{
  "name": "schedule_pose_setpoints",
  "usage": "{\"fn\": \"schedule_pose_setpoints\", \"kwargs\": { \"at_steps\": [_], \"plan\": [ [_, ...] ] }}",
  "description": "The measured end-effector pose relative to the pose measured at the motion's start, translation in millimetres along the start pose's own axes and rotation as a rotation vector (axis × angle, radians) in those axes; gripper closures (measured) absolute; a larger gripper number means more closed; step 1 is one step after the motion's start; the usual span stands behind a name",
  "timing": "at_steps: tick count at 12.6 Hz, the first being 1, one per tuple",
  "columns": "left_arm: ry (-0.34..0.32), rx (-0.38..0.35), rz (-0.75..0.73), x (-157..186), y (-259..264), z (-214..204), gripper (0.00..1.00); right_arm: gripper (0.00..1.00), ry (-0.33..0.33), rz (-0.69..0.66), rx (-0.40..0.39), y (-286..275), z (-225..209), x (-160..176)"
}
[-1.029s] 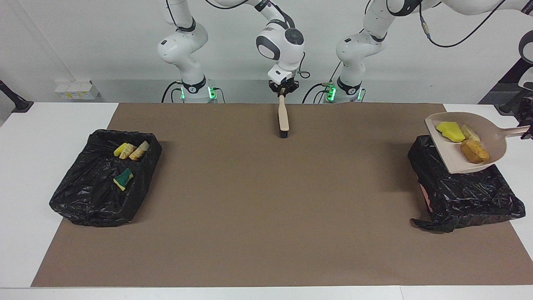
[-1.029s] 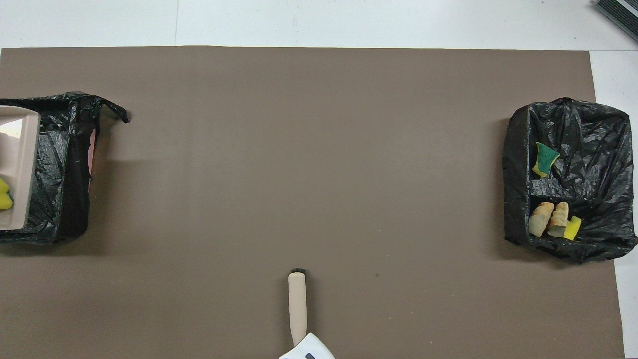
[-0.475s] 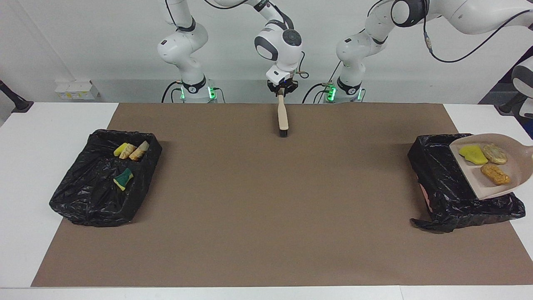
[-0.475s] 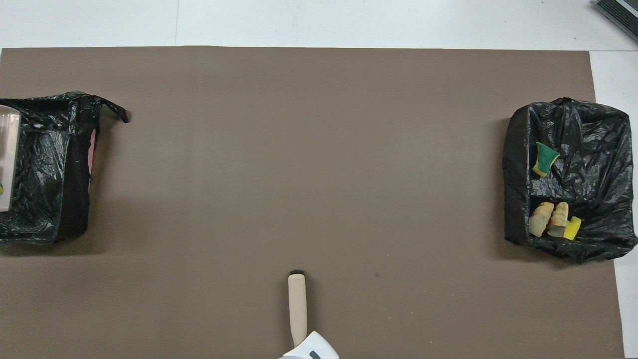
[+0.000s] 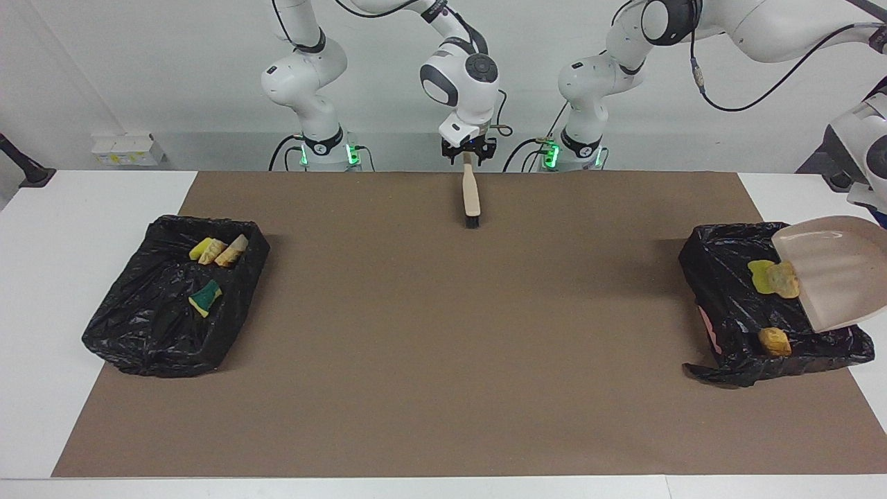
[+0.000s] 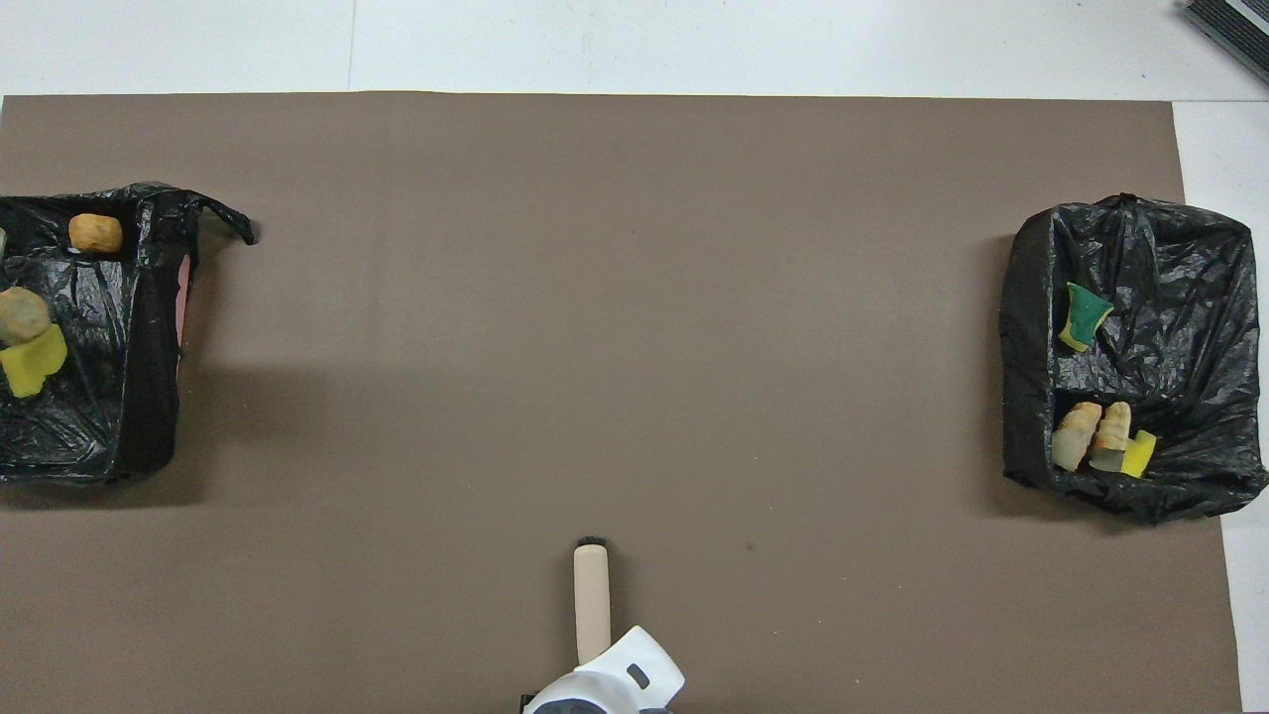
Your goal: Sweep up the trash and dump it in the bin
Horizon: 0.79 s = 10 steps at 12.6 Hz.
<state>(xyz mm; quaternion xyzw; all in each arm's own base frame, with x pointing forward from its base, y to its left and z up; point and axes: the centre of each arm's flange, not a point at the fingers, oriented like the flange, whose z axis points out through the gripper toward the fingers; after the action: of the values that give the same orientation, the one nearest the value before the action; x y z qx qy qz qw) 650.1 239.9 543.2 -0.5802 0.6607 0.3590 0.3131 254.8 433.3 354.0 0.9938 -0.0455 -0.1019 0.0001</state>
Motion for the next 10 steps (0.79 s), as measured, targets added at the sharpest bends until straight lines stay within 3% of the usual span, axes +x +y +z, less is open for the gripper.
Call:
{"fn": "schedule_pose_setpoints", "kwargs": {
  "at_steps": [3,4,10],
  "plan": [
    [-0.089,-0.015,0.011,-13,8,-22,0.68,0.08,0.037,0.080,0.079,16,-66,39],
    [-0.115,-0.021,0.013,-17,11,-31,0.68,0.00,0.039,0.100,0.083,33,-94,49],
    [-0.218,-0.047,-0.007,-21,16,-69,0.68,0.00,0.047,0.071,0.108,168,-228,105]
  ]
}}
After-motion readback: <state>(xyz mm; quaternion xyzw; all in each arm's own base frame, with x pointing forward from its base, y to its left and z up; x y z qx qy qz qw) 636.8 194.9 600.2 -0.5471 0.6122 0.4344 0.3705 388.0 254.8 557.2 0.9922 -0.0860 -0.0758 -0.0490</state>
